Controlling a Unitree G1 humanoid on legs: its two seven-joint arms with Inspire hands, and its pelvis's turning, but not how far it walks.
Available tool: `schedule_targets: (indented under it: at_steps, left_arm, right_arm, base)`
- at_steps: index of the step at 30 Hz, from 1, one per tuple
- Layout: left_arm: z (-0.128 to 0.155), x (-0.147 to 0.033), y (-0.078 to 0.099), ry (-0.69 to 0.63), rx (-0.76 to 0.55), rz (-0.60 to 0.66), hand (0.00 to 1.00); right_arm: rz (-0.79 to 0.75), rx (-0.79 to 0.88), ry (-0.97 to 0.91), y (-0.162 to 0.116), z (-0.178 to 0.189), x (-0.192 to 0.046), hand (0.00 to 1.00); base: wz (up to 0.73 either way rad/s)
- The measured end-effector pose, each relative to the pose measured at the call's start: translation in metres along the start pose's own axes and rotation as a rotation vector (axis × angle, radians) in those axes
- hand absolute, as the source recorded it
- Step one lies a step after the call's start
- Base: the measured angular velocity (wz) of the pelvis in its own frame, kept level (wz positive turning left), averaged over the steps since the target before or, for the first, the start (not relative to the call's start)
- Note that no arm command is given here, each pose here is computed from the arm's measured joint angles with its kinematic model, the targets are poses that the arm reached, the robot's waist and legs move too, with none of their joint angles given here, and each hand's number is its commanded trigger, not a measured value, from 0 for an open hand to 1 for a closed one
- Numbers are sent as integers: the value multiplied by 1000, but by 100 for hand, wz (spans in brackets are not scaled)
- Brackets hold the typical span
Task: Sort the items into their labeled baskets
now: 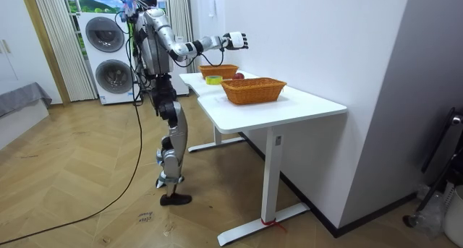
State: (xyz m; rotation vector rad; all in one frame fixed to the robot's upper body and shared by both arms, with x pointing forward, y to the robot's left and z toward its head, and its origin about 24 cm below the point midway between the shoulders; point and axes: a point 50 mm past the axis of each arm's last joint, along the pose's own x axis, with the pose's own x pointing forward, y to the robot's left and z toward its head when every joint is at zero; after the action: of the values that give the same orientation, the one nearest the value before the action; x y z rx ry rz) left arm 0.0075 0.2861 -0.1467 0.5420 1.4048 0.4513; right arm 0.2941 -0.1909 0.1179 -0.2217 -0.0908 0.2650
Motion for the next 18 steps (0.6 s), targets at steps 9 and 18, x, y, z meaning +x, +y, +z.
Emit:
schedule_targets:
  at_steps: [9, 18]
  left_arm:
    - [0, 0, 0, 27, 16, 5, 0]
    - [-1, 0, -2, 41, 35, -3, 0]
  right_arm:
    - [60, -1, 83, 14, -13, 5, 0]
    - [114, -62, 190, 25, -34, 5, 0]
  base:
    - [13]
    - [6]
